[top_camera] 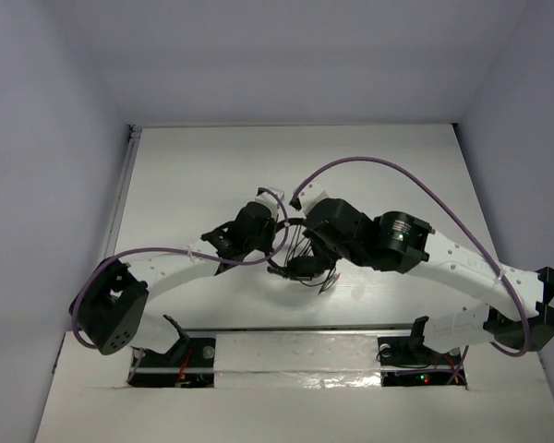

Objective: Wrap the headphones

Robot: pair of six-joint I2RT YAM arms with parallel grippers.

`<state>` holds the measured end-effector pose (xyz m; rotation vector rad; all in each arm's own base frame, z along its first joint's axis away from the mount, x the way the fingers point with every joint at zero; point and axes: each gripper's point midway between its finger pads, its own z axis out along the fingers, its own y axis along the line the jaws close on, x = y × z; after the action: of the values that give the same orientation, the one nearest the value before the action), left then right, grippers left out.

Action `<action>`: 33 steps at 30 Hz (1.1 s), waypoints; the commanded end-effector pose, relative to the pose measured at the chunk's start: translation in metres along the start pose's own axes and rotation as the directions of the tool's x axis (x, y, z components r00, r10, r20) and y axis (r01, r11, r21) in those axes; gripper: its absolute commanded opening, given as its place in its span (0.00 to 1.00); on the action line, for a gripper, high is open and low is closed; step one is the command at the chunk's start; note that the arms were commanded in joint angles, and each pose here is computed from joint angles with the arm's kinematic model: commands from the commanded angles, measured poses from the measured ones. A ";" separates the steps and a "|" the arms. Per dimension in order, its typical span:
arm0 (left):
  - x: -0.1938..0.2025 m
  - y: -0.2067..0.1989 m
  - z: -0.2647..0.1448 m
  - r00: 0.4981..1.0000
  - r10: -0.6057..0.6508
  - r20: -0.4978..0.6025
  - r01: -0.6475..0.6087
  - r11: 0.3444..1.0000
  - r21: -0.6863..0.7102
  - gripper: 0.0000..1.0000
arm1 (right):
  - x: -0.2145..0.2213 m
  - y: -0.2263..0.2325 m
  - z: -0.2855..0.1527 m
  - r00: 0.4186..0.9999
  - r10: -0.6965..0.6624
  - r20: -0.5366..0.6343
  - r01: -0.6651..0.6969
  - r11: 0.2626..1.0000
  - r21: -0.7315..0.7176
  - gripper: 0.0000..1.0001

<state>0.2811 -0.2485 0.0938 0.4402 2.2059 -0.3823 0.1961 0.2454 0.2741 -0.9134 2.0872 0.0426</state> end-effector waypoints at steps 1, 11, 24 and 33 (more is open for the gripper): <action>-0.014 0.000 -0.006 0.998 -0.008 0.062 0.008 1.000 -0.002 0.00 | 0.008 -0.014 -0.003 1.000 0.012 -0.027 -0.010 0.997 0.075 0.00; -0.030 -0.029 -0.021 0.992 0.009 0.129 -0.031 0.984 0.175 0.00 | -0.003 -0.090 0.021 0.982 0.133 0.137 -0.175 0.913 0.368 0.00; -0.092 -0.078 -0.091 0.935 -0.114 0.335 -0.072 0.866 0.495 0.00 | -0.050 -0.091 0.049 0.899 0.240 0.365 -0.334 0.916 0.222 0.00; -0.145 -0.056 -0.129 0.869 -0.228 0.438 -0.019 0.871 0.491 0.00 | -0.072 -0.099 0.051 0.760 0.409 0.505 -0.468 0.884 -0.011 0.00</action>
<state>0.2586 -0.2662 0.2278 0.4559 1.8031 -0.9025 0.3124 0.2212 0.2846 -0.3587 1.8728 0.1667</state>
